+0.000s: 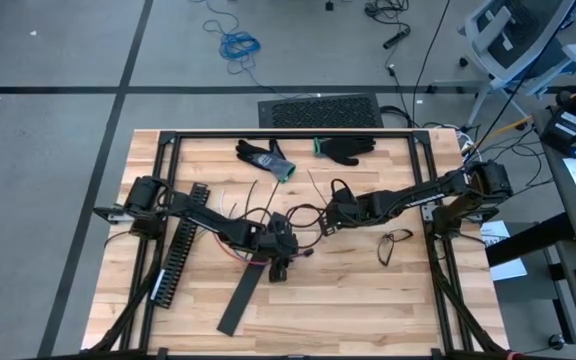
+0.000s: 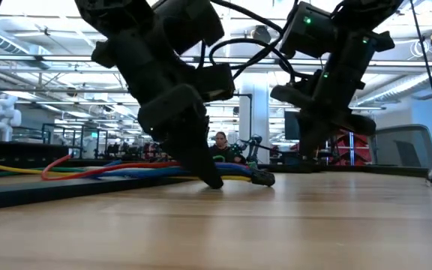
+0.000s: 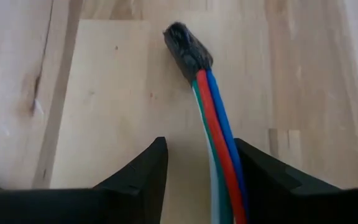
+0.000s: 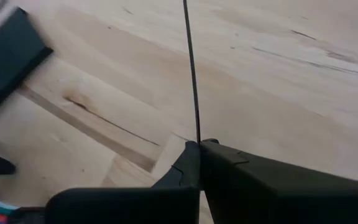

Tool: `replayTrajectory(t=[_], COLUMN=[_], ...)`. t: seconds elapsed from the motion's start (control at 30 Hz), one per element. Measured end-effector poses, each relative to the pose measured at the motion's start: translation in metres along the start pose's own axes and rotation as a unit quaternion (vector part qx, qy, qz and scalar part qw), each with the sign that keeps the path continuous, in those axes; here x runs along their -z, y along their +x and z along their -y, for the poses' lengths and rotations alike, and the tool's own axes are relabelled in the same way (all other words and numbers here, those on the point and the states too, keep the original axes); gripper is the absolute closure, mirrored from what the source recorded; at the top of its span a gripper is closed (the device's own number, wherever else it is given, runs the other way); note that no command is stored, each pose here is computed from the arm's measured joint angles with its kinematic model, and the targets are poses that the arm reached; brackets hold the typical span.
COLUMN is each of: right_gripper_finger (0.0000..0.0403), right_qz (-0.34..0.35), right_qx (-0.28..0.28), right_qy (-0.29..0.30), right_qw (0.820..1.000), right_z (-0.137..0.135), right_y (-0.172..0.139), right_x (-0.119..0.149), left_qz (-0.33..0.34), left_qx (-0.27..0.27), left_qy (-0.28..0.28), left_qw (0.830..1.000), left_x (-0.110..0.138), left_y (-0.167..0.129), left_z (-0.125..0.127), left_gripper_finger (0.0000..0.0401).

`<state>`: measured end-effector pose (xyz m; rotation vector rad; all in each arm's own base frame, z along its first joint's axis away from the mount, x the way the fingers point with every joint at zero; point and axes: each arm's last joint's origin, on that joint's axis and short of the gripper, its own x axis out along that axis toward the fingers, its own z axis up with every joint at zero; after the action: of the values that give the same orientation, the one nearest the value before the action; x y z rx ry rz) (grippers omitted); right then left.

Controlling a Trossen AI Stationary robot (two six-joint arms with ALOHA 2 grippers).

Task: Ziptie cables
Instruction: Adjust the black zip tie

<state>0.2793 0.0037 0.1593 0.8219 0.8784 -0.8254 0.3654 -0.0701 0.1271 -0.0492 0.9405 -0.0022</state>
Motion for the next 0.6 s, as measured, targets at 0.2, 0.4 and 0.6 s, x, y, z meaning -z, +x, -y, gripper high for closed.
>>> replayTrajectory(t=[0.2, 0.4, 0.6], right_gripper_finger=[0.0403, 0.0403, 0.0403], right_qz=[-0.005, -0.003, 0.003], right_qx=[0.004, 0.009, -0.017], right_qy=[0.014, 0.041, 0.077], right_qw=[1.0, 0.999, 0.997], right_z=[0.0, -0.004, -0.019], right_y=[-0.001, 0.009, 0.039], right_x=[0.004, 0.01, 0.015], left_qz=[-0.02, 0.009, 0.021], left_qx=[-0.01, 0.004, 0.014], left_qy=[-0.034, -0.048, -0.056], left_qw=[0.999, 0.999, 0.998], left_x=[0.002, -0.011, -0.014], left_y=[-0.008, -0.04, -0.053], left_z=[-0.003, -0.003, 0.004], left_gripper_finger=[0.0289, 0.0381, 0.0383])
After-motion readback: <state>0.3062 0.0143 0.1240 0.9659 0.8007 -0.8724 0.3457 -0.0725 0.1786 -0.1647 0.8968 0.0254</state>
